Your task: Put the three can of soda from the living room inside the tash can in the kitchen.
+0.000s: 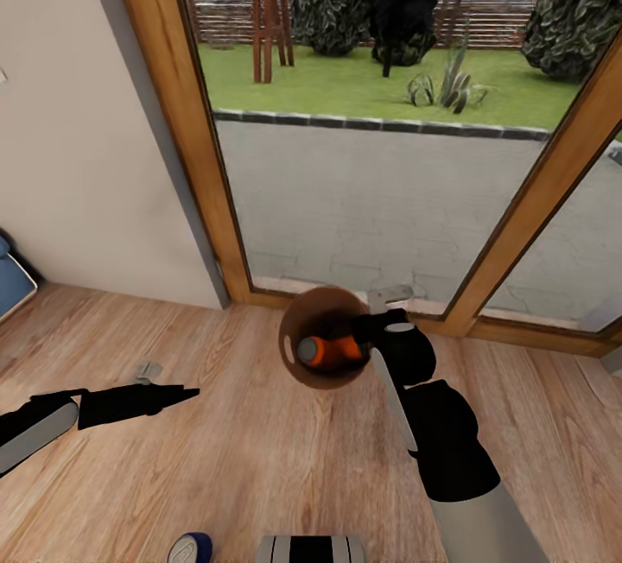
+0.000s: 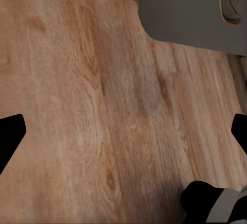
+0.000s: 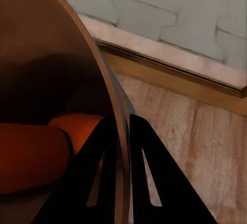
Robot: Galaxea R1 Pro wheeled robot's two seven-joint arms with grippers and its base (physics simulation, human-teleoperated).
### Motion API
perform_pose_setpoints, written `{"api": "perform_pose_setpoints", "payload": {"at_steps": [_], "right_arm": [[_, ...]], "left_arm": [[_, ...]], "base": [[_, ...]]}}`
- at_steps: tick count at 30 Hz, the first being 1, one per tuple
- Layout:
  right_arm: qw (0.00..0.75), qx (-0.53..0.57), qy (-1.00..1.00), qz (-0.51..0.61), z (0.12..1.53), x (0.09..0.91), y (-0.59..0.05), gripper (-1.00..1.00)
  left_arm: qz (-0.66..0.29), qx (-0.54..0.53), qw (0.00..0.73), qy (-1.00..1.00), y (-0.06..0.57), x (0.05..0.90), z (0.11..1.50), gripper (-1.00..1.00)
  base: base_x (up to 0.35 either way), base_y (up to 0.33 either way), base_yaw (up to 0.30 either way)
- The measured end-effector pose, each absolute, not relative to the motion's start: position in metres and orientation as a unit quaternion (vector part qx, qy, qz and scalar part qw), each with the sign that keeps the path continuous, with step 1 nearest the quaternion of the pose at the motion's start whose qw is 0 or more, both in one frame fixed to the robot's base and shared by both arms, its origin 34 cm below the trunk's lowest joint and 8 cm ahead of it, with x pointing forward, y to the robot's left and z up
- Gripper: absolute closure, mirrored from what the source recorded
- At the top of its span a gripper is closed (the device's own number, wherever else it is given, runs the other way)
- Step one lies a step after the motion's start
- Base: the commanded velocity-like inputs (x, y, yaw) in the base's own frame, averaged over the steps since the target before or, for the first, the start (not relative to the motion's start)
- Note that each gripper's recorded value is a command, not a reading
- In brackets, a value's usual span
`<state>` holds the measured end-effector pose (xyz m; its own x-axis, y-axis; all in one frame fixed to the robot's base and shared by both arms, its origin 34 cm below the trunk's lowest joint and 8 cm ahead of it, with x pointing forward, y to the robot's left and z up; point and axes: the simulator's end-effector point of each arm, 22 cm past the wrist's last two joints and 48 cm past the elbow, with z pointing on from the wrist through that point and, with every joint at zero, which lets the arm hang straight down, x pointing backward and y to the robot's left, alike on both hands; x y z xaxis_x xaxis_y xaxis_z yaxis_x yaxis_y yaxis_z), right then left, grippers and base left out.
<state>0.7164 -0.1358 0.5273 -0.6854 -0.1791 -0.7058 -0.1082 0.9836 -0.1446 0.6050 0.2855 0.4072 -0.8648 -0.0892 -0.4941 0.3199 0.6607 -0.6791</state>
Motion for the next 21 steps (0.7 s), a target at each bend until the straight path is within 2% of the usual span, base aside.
{"api": "perform_pose_setpoints", "payload": {"at_steps": [9, 15, 21], "right_arm": [[0.366, -0.099, 0.921, 0.089, 0.515, 0.708, -0.092, 1.0], [0.364, -0.1, 0.923, 0.068, 0.508, 0.711, -0.106, 1.0], [0.359, -0.097, 0.924, 0.095, 0.506, 0.709, -0.096, 1.0]], "left_arm": [[-0.412, 0.063, 0.245, 0.876, 0.279, 0.603, 0.4, -1.0], [-0.412, 0.062, 0.241, 0.876, 0.279, 0.602, 0.395, -1.0], [-0.412, 0.06, 0.239, 0.877, 0.279, 0.601, 0.392, -1.0]], "base": [[0.0, 0.0, 0.0], [0.0, 0.0, 0.0], [0.0, 0.0, 0.0]]}}
